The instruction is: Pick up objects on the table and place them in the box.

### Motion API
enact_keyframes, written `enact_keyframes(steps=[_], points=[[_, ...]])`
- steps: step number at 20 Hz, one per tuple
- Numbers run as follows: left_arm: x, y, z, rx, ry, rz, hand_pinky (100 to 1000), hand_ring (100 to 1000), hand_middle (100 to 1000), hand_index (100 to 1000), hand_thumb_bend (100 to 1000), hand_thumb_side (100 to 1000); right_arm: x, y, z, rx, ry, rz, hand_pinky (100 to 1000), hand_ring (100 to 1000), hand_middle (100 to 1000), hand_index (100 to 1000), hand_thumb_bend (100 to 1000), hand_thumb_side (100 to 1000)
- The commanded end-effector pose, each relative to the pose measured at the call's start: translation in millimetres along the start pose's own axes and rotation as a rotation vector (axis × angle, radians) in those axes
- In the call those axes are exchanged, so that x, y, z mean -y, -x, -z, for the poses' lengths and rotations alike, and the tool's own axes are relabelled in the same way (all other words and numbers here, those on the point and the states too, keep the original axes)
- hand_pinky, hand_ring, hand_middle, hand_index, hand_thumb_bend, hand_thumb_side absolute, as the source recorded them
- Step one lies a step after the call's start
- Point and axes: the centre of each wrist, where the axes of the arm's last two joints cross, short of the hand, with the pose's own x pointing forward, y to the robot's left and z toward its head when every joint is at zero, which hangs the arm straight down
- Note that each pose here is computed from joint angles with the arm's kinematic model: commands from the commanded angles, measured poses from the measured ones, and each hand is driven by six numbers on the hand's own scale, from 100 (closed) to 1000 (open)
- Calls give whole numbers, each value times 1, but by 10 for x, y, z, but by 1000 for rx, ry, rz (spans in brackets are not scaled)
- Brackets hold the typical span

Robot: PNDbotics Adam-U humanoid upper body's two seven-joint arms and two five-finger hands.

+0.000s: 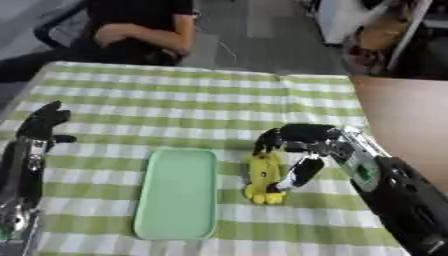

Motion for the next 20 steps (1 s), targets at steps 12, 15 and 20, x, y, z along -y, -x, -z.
enact_keyframes(steps=[12, 15, 20], points=[[7, -121, 79, 51, 5, -9, 621, 815, 895, 765, 677, 1000, 54, 11, -27, 53, -70, -88, 692, 734, 813, 852, 538, 528], [8, -122, 80, 51, 6, -9, 621, 815, 895, 766, 677, 1000, 42, 7, -22, 46, -73, -96, 666, 725, 801, 843, 531, 522], [9, -128, 82, 53, 6, -6, 621, 816, 895, 766, 677, 1000, 44, 7, -27, 40, -64, -114, 543, 650, 760, 821, 506, 508]])
